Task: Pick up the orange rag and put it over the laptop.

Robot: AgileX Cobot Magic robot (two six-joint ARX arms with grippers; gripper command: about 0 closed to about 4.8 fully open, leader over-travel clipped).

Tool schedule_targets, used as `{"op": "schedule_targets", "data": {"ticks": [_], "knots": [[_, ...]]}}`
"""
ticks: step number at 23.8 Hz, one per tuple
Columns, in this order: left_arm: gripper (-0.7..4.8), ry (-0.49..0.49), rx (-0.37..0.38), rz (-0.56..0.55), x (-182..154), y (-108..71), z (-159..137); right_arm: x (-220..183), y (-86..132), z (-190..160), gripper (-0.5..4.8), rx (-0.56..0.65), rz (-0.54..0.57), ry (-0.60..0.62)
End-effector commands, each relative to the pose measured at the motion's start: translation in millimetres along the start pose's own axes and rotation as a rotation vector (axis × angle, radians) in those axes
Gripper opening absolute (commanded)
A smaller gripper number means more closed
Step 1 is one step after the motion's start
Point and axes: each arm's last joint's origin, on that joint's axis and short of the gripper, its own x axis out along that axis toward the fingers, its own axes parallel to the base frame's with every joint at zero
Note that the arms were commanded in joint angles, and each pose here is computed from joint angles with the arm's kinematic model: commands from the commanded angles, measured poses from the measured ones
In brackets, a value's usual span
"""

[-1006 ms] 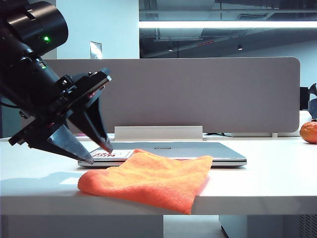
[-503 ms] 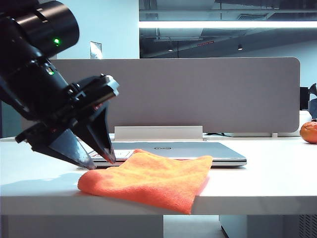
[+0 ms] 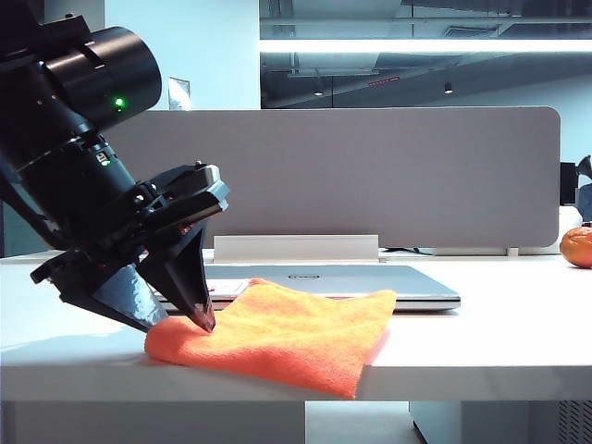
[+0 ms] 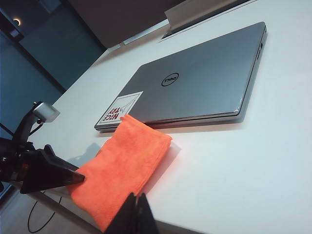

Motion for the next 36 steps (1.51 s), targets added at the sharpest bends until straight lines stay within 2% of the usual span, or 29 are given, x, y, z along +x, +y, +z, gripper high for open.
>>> {"op": "schedule_targets", "data": {"ticks": [1, 4, 5, 7, 14, 24, 29, 34, 36], "knots": [[1.73, -0.012, 0.010, 0.004, -0.5, -1.6, 2.0, 0.3, -0.2, 0.0, -0.05, -0.003, 0.002, -0.006], [0.44, -0.016, 0.019, 0.004, -0.5, -1.6, 2.3, 0.3, -0.2, 0.0, -0.05, -0.003, 0.002, -0.006], [0.15, -0.016, 0.039, 0.005, -0.6, -1.6, 2.3, 0.3, -0.2, 0.0, -0.05, -0.003, 0.002, -0.006], [-0.06, -0.016, 0.060, 0.004, -0.6, -1.7, 2.3, 0.3, -0.2, 0.0, -0.05, -0.003, 0.002, -0.006], [-0.06, -0.086, 0.074, -0.024, -7.9, -6.8, 14.9, 0.3, -0.2, 0.0, -0.05, -0.003, 0.002, -0.006], [-0.06, -0.225, 0.105, -0.102, -42.7, -30.9, 71.8, 0.3, -0.2, -0.1, -0.05, -0.003, 0.002, -0.006], [-0.06, -0.317, 0.176, -0.075, -58.7, -38.8, 93.7, 0.3, -0.2, -0.1, -0.05, -0.003, 0.002, -0.006], [-0.06, -0.390, 0.195, -0.071, -71.2, -45.8, 112.5, 0.3, -0.2, -0.1, -0.05, -0.003, 0.002, -0.006], [-0.06, -0.441, 0.202, -0.076, -80.4, -49.8, 129.2, 0.3, -0.2, -0.1, -0.05, -0.003, 0.002, -0.005]]}}
